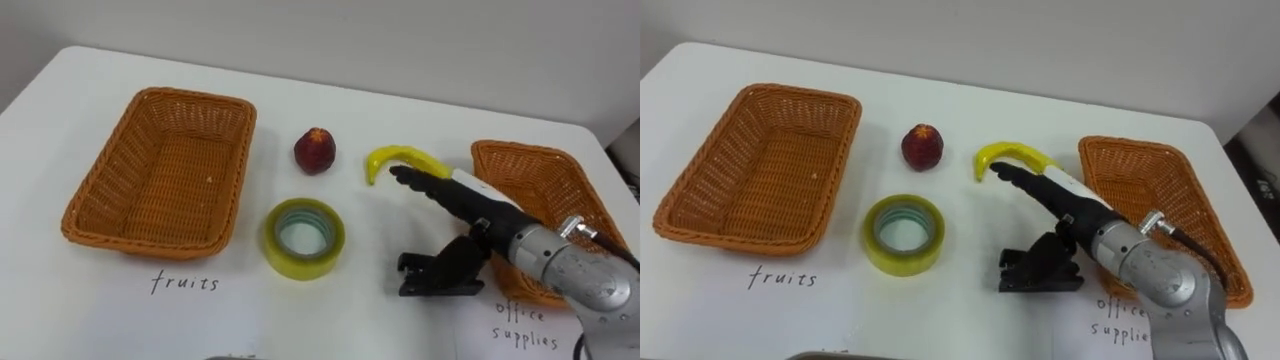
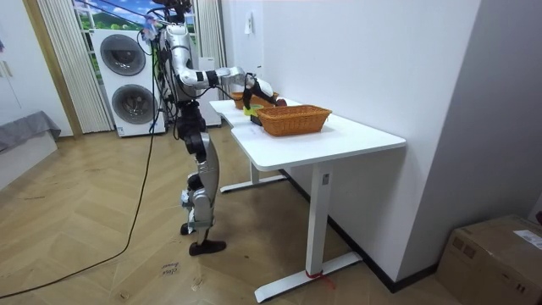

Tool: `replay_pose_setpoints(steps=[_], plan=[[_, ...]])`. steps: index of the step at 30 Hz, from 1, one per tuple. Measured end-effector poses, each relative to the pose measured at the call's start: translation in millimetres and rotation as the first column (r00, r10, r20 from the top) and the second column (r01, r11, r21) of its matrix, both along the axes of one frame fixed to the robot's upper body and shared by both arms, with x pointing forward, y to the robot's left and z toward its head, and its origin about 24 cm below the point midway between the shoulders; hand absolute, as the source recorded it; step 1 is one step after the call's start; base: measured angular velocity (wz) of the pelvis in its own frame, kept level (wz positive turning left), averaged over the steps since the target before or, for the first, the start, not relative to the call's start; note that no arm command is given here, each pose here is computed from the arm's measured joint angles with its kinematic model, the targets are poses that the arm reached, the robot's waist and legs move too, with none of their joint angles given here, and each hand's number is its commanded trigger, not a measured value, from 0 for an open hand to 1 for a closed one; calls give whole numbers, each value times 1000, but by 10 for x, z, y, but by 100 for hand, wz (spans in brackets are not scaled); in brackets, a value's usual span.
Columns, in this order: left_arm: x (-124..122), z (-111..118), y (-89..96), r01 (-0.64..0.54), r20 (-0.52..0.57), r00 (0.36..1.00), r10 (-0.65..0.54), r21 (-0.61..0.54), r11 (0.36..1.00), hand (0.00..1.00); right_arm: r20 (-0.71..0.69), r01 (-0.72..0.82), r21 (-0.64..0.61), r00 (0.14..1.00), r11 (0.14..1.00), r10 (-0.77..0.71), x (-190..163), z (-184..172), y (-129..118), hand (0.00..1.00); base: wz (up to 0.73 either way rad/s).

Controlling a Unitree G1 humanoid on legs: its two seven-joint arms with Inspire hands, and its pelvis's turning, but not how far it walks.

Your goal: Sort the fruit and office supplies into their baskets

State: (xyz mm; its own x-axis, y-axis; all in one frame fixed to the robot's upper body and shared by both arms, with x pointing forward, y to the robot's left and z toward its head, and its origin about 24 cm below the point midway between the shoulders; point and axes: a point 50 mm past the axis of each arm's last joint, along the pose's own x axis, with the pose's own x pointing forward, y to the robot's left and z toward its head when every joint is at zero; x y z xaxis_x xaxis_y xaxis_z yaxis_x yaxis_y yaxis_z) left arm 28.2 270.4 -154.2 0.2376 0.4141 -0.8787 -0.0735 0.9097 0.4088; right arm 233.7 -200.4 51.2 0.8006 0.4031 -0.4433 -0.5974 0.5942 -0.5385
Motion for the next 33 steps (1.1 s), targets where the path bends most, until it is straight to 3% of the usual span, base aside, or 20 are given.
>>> replay_pose_setpoints(steps=[14,33], plan=[[53,-1,-5,0,-1,1000,0,-20,1000,0,-206,-28,-38,978,999,20,-71,-267,-38,0,2],[97,7,19,12,-8,1000,-13,-54,998,0,-229,-45,-98,973,994,21,-13,-281,-64,0,1]])
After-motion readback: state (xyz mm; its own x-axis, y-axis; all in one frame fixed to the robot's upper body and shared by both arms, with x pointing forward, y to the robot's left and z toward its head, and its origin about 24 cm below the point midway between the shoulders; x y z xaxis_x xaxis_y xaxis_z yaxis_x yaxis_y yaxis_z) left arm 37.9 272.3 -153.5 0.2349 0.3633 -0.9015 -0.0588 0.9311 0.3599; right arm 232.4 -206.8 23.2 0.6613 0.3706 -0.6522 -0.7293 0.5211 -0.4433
